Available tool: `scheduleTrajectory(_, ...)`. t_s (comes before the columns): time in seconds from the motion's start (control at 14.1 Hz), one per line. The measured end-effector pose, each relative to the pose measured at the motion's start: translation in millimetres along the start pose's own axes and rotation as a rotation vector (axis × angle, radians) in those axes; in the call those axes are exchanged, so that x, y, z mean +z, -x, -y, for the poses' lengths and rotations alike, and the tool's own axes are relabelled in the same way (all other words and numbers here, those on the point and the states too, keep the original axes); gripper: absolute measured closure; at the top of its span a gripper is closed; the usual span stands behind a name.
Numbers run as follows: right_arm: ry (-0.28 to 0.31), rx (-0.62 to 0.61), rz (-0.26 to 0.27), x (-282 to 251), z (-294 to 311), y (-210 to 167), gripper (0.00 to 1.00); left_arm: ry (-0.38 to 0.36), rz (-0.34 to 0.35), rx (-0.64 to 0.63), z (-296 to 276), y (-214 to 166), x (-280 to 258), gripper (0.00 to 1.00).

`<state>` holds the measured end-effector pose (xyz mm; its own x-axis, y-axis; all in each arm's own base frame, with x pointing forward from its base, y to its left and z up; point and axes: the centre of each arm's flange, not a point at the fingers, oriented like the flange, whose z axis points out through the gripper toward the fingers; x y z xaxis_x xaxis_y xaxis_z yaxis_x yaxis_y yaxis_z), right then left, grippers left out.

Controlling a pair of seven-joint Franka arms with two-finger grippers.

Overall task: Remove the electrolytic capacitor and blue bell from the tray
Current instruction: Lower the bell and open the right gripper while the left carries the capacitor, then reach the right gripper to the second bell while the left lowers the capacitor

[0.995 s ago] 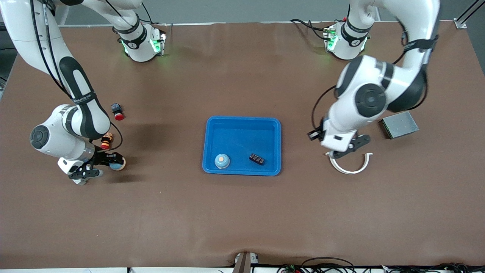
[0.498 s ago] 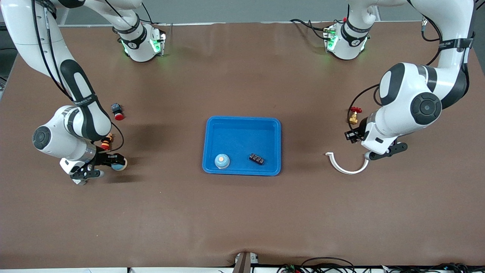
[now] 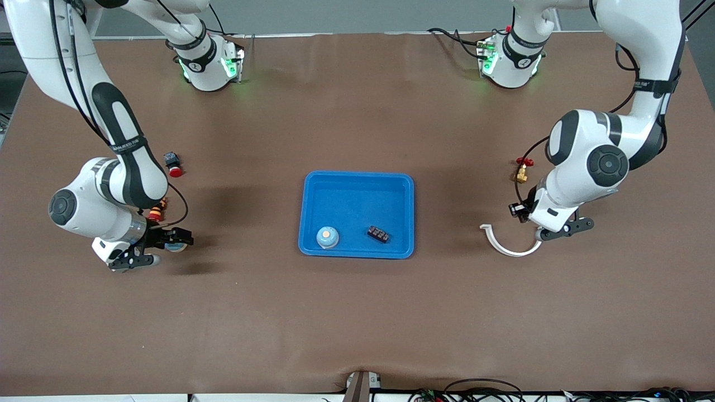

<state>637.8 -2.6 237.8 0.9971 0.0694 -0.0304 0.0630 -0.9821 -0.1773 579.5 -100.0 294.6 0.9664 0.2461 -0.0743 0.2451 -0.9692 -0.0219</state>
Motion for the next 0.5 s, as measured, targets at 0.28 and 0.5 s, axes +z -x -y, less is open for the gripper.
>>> scheduleTrajectory(0.28,0.033,0.124,0.028,-55,97,-18,0.00,-0.003,0.003,-0.003,4,-5,21,0.66)
scheduleTrajectory(0.5,0.054,0.206,0.009,-54,188,-14,0.00,-0.021,0.001,0.017,3,-7,39,0.66)
